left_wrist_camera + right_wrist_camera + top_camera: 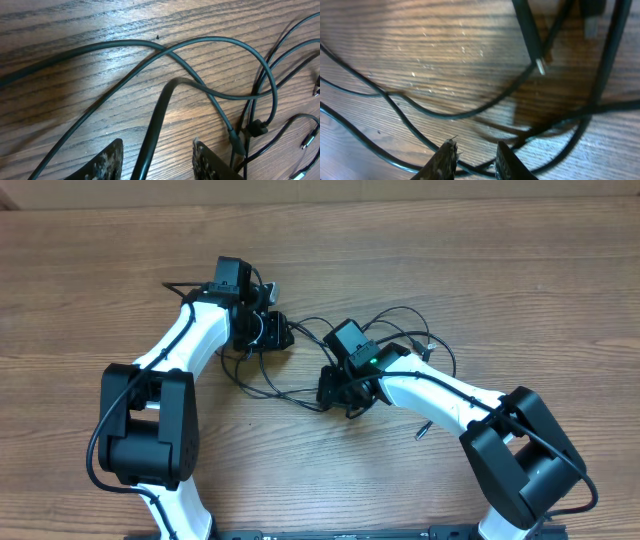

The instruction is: Untangle cables

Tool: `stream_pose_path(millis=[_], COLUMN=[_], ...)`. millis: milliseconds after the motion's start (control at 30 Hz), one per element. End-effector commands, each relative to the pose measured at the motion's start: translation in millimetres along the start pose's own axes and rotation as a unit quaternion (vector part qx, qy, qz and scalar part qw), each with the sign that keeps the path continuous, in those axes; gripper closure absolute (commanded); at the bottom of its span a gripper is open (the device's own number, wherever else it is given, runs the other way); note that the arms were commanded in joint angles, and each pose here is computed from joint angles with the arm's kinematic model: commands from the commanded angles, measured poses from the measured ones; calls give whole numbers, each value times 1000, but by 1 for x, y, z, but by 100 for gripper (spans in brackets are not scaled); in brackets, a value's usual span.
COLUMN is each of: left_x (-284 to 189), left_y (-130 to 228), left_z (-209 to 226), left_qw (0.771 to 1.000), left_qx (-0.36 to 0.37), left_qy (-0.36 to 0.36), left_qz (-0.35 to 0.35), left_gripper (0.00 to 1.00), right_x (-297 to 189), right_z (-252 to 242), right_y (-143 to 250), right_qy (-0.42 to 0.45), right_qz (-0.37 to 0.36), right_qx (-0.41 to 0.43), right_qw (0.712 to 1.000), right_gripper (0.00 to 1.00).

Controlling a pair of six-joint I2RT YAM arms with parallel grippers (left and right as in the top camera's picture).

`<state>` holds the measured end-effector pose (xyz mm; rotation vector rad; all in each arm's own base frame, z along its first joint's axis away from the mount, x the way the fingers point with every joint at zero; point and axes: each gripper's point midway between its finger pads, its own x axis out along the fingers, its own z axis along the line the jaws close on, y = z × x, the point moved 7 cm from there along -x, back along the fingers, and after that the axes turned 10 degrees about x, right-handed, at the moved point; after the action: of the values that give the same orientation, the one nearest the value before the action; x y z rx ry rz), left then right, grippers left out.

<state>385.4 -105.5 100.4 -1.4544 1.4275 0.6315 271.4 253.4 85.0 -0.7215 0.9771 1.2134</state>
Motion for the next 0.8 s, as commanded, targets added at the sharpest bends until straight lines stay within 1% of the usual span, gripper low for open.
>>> stream_pose_path(millis=[0, 100, 233, 300, 333, 533, 600, 767], left_x=[-2, -2, -2, -2, -2, -2, -2, -2], left_y=[-2, -2, -3, -3, -3, -3, -3, -3], left_z=[0, 2, 2, 2, 2, 2, 2, 2], left_qw=[1000, 1000, 1000, 1000, 1000, 1000, 1000, 1000], left_qx=[12, 12, 12, 12, 12, 13, 13, 13], left_qy=[-2, -10, -10, -10, -10, -10, -10, -10], left_qz=[-6, -6, -6, -6, -6, -7, -7, -7], left_gripper=[55, 55, 55, 54, 54, 54, 54, 53], right_x=[2, 3, 5, 5, 5, 5, 6, 7], right_z=[1, 3, -1, -1, -1, -4, -3, 3], right_y=[-2, -3, -6, -6, -6, -10, -9, -6], right_qy=[0, -6, 7, 9, 9, 28, 30, 21], right_qz=[-11, -15, -31, -31, -32, -79, -85, -91], right_qx=[27, 68, 106, 116, 119, 182, 190, 179], right_qw=[1000, 998, 994, 993, 992, 980, 978, 979], right_gripper=[75, 72, 71, 68, 65, 66, 65, 65])
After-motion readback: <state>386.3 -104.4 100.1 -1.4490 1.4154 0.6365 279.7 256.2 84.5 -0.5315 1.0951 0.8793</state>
